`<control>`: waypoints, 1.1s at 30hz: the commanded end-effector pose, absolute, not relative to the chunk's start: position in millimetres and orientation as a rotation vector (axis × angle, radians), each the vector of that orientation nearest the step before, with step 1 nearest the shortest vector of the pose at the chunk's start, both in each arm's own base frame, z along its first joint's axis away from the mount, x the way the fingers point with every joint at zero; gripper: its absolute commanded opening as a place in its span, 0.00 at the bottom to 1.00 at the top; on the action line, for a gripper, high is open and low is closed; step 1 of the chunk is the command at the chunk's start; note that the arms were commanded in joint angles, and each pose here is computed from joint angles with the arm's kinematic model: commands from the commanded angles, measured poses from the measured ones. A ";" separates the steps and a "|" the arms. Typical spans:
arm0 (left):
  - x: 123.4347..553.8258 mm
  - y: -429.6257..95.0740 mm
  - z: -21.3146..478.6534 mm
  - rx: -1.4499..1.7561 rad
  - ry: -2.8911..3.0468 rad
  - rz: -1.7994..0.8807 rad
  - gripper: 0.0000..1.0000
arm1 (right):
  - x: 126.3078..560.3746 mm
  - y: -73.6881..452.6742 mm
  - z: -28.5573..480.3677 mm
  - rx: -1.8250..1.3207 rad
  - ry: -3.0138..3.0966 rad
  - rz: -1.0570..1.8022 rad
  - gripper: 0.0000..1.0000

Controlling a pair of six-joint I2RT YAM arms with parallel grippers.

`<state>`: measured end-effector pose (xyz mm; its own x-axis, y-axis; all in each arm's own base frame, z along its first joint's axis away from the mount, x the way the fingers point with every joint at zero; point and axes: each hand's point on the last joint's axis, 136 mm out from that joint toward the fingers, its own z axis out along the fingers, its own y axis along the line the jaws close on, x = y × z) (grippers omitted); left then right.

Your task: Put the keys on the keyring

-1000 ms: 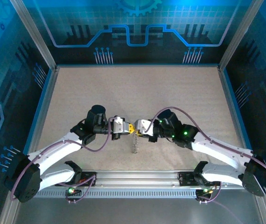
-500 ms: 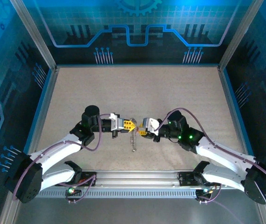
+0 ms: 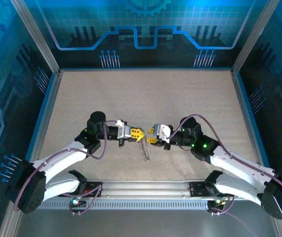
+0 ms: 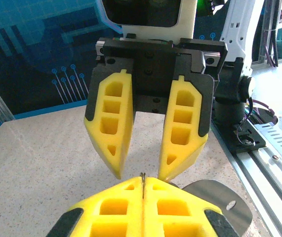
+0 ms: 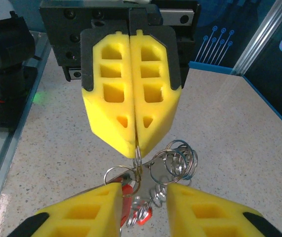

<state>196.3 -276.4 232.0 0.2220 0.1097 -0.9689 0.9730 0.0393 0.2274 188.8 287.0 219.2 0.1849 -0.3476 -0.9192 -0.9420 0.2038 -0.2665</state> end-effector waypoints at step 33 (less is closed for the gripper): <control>192.0 -272.6 215.8 1.480 1.158 -0.858 0.00 | 194.3 290.9 222.8 -1.381 1.390 0.676 0.00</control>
